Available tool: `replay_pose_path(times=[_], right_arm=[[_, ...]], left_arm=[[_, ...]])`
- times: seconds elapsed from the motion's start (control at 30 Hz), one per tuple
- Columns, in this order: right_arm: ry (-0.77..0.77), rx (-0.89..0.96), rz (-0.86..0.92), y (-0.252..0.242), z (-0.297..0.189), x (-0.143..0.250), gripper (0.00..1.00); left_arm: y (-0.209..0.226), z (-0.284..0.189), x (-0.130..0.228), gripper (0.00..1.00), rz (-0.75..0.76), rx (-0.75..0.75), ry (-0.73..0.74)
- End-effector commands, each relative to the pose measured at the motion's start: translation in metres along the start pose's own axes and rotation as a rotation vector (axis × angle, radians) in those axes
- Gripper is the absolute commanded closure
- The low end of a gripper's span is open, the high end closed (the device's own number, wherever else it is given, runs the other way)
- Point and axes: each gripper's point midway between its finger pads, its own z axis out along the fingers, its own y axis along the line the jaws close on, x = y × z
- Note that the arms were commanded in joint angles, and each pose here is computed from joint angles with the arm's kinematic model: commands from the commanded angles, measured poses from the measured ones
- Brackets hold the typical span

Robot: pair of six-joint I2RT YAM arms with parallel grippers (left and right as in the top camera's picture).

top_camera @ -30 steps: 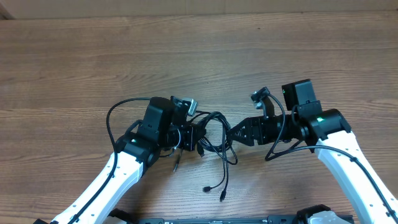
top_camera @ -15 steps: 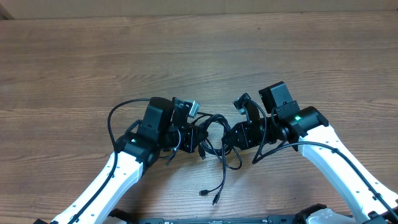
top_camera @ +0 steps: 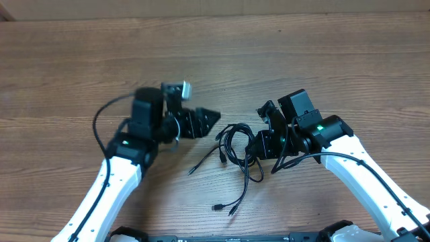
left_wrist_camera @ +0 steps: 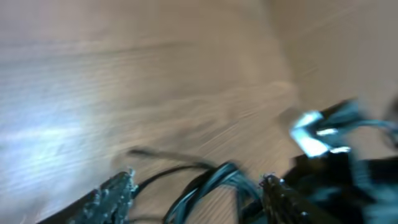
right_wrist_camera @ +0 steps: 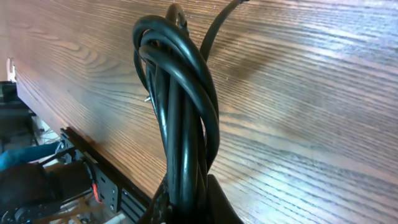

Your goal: Untangle cables

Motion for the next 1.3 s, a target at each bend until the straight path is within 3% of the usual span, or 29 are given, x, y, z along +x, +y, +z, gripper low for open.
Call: replay_pose_path(times=[0.0, 0.1, 0.2, 0.43, 0.67, 0.83, 1.0, 1.27], right_arm=[[0.02, -0.04, 0.022, 0.006, 0.001, 0.004, 0.96], [0.036, -0.042, 0.031, 0.006, 0.001, 0.008, 0.96], [0.05, -0.037, 0.041, 0.005, 0.001, 0.011, 0.96], [0.082, -0.108, 0.05, 0.017, 0.0, 0.017, 0.96], [0.091, -0.129, 0.072, 0.021, -0.001, 0.019, 0.96], [0.099, -0.151, 0.076, 0.025, -0.001, 0.02, 0.96], [0.113, -0.166, 0.083, 0.027, -0.002, 0.023, 0.96], [0.115, -0.165, 0.084, 0.027, -0.002, 0.023, 0.96]], left_arm=[[-0.036, -0.007, 0.005, 0.34, 0.171, 0.163, 0.044], [-0.023, -0.002, 0.022, 0.24, 0.29, 0.088, 0.09], [0.006, 0.002, 0.031, 0.23, 0.287, -0.103, 0.116], [-0.002, 0.017, 0.038, 0.35, 0.427, -0.203, 0.104], [-0.01, 0.027, 0.049, 0.34, 0.55, -0.351, 0.084], [0.003, 0.022, 0.045, 0.34, 0.55, -0.487, 0.045], [0.014, 0.02, 0.042, 0.38, 0.555, -0.552, 0.039], [0.019, 0.035, 0.058, 0.38, 0.544, -0.516, 0.113]])
